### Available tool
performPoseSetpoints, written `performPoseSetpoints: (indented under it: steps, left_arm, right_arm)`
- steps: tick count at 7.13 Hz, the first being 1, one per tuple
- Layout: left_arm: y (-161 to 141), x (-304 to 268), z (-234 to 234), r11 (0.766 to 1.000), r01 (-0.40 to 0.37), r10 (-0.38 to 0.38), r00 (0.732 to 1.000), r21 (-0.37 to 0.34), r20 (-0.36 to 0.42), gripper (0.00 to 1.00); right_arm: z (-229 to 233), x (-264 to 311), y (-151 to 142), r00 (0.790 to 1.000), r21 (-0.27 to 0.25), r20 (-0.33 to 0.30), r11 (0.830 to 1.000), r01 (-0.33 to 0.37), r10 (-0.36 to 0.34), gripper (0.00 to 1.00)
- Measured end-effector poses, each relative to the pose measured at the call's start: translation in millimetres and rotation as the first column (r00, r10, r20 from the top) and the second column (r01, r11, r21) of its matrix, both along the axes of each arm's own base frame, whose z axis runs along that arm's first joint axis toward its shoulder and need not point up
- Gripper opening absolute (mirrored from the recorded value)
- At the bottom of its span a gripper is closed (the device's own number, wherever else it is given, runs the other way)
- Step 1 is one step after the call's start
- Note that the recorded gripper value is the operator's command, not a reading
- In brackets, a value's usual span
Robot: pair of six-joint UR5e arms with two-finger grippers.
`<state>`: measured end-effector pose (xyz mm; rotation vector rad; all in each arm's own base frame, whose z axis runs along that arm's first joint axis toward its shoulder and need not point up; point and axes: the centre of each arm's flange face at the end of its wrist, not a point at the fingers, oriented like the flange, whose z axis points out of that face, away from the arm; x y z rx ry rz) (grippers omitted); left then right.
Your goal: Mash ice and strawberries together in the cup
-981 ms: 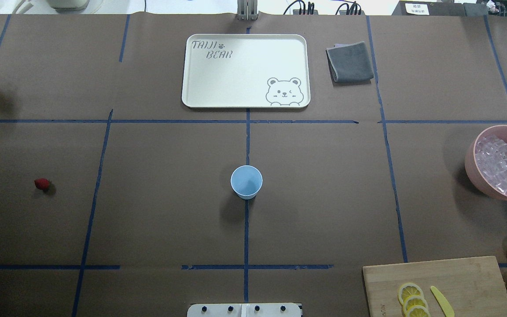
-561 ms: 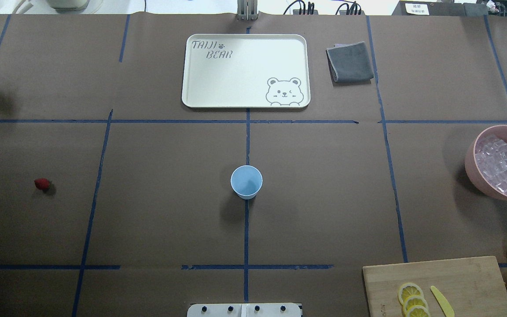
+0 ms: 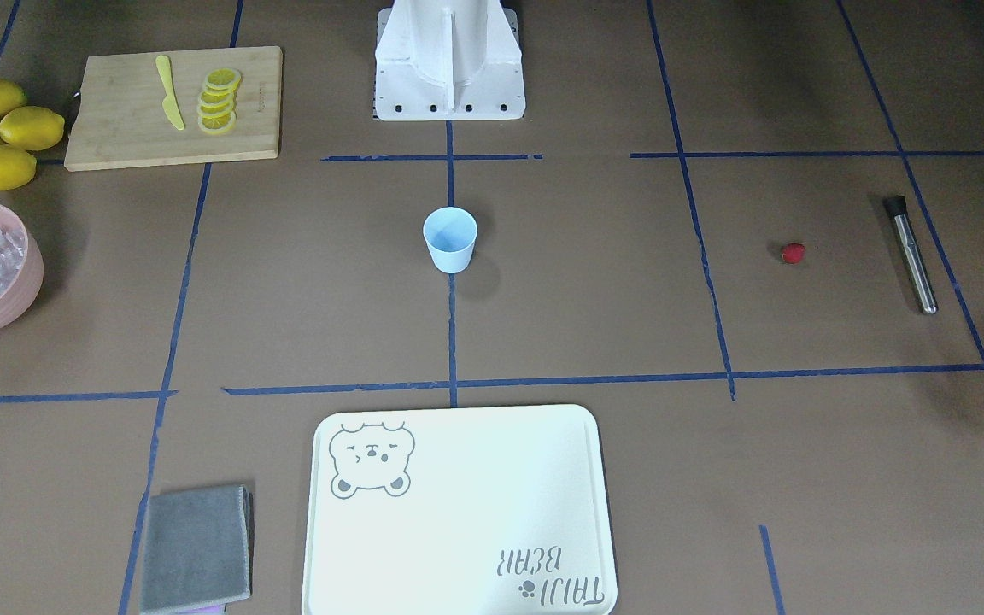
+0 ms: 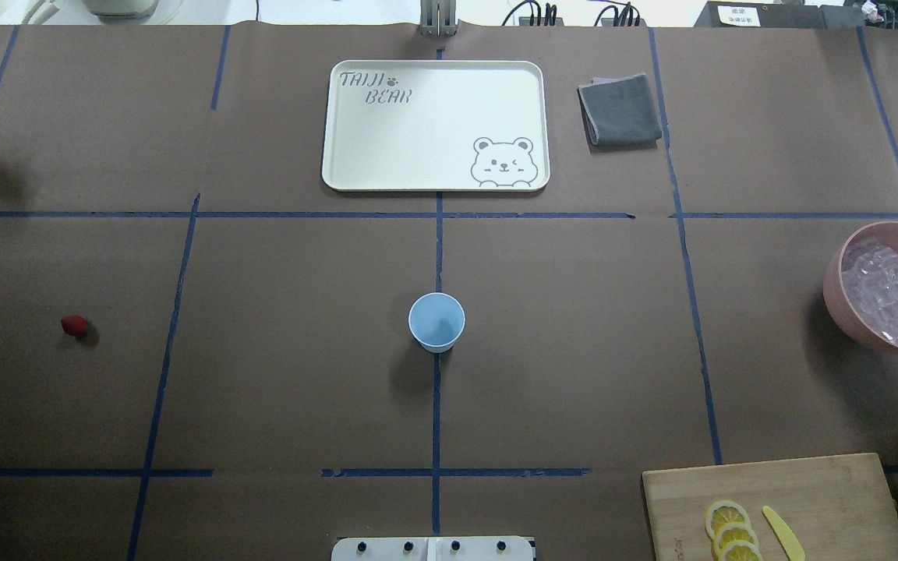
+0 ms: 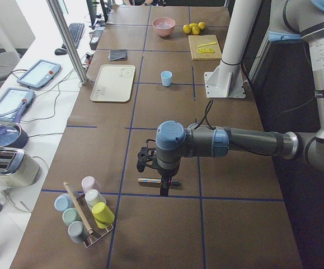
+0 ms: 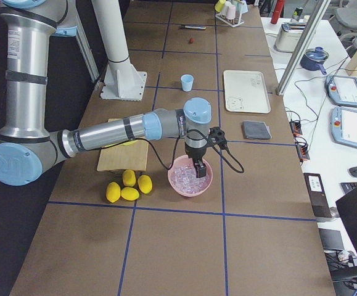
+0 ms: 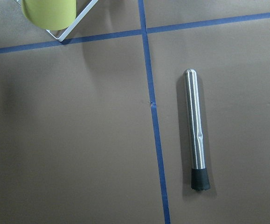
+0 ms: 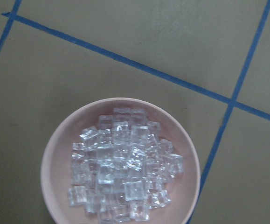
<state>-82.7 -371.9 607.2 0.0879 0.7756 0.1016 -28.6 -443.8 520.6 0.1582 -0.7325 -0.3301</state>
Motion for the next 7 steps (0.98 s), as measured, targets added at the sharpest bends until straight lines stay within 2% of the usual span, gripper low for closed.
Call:
performPoseSetpoints:
  steps: [2, 4, 7]
  left_arm:
    - [-0.1, 0.3, -0.3, 1.000, 0.000, 0.000, 1.000, 0.001, -0.001, 1.00]
    - [-0.6, 0.6, -0.9, 1.000, -0.001, 0.001, 1.000, 0.003, -0.002, 1.00]
    - [-0.3, 0.7, -1.0, 1.000, -0.001, 0.001, 1.000, 0.002, -0.002, 1.00]
  right_arm:
    - [-4.2, -51.8, 10.6, 1.000, -0.011, 0.019, 1.000, -0.013, 0.013, 0.97]
    - [17.9, -77.4, 13.9, 0.999, 0.007, 0.043, 1.000, -0.027, 0.027, 0.97]
    - [50.1, -95.5, 13.1, 0.998, 0.027, 0.059, 1.000, -0.009, 0.007, 0.85]
